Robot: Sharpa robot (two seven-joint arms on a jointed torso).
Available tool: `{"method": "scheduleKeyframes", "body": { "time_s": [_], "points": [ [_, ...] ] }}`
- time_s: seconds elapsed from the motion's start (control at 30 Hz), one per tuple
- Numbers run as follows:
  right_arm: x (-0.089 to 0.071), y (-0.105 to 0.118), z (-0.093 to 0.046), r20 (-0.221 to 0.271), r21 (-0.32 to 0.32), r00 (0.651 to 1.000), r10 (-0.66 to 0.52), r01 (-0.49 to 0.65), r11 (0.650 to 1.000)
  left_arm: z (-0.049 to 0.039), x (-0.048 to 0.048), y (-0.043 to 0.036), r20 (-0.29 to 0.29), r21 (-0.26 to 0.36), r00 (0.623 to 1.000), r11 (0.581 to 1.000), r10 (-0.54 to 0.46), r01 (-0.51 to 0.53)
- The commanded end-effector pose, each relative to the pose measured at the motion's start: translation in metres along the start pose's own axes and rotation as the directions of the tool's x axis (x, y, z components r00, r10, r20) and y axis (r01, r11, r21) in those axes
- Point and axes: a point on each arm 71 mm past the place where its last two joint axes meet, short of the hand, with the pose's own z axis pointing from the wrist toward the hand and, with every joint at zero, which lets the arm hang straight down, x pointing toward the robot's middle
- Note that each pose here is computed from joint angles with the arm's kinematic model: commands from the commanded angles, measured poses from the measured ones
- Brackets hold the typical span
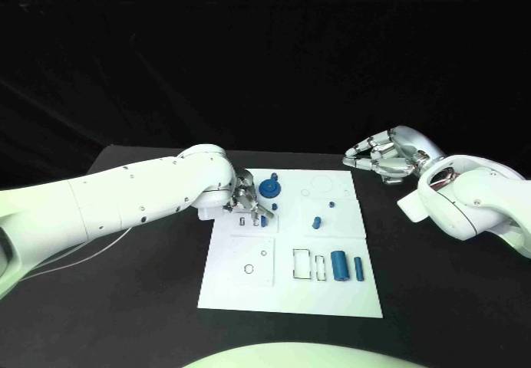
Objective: Assemble the parts on the task board
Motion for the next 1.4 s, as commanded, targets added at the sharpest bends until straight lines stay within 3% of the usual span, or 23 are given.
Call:
{"method": "scheduleKeyframes", "body": {
  "time_s": [0.03,1.4],
  "points": [
    [0.0002,0.0009,0.0003,-0.003,-0.006,1.000,-0.018,0.018,1.000,0.0003,0.0022,-0.0018,-0.020,0.005,1.000,1.000,0.003,-0.003],
    [0.0037,0.0019,0.0036,-0.021,-0.006,0.999,-0.041,0.041,0.999,-0.0011,0.0059,-0.0051,-0.052,0.016,0.999,1.000,-0.003,0.004]
  ]
}}
